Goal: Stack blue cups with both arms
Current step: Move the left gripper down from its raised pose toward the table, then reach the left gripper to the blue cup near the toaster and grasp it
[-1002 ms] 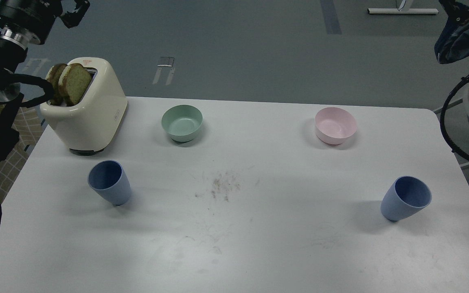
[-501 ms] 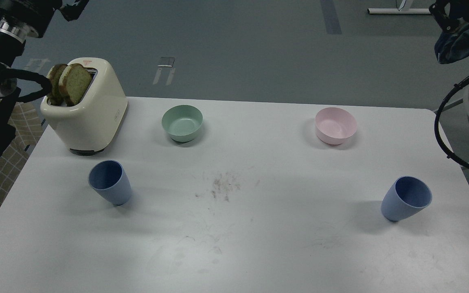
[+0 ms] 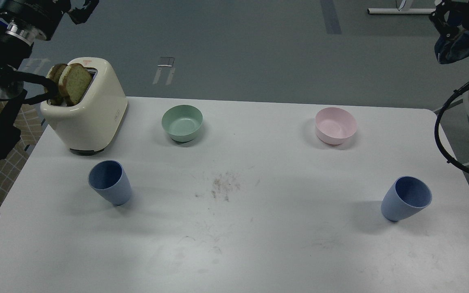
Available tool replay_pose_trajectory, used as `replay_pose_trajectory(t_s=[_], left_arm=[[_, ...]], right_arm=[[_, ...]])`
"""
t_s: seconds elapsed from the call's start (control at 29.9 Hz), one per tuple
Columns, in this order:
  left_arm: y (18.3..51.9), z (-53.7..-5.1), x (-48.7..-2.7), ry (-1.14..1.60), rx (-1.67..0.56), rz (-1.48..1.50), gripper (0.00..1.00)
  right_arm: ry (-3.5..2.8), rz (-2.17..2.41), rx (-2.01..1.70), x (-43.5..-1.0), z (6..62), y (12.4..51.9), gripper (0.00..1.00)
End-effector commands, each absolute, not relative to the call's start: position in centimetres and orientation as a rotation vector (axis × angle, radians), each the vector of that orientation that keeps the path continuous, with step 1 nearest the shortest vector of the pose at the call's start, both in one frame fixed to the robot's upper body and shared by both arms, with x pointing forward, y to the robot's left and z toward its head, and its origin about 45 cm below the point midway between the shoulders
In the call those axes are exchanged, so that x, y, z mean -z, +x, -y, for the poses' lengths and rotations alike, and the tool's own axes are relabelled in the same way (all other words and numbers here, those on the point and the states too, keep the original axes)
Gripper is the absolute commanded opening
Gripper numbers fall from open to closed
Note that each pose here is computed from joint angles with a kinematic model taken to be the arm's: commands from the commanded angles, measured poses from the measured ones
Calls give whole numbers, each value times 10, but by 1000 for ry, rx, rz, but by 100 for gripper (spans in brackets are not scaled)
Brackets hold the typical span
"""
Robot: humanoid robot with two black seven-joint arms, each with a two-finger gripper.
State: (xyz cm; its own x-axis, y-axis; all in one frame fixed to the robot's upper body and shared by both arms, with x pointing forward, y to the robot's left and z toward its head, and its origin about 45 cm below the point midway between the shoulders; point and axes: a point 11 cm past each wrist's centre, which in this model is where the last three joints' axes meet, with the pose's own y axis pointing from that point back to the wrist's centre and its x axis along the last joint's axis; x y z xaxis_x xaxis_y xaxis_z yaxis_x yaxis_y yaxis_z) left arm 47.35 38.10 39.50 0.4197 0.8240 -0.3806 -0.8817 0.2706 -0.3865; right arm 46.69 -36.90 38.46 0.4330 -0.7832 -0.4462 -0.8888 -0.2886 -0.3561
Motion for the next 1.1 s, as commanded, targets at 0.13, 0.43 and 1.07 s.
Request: replay_pose_trajectory(t_s=[0.13, 0.43, 1.07], left_arm=[[443, -348, -406, -365, -1002, 41, 97], [406, -380, -398, 106, -971, 398, 96], [325, -422, -346, 1020, -552, 797, 90]], right_arm=[[-2106, -1434, -266, -373, 380, 462, 100], [-2082, -1466, -288, -353, 388, 454, 100], [-2034, -1503, -307, -338, 401, 445, 100]])
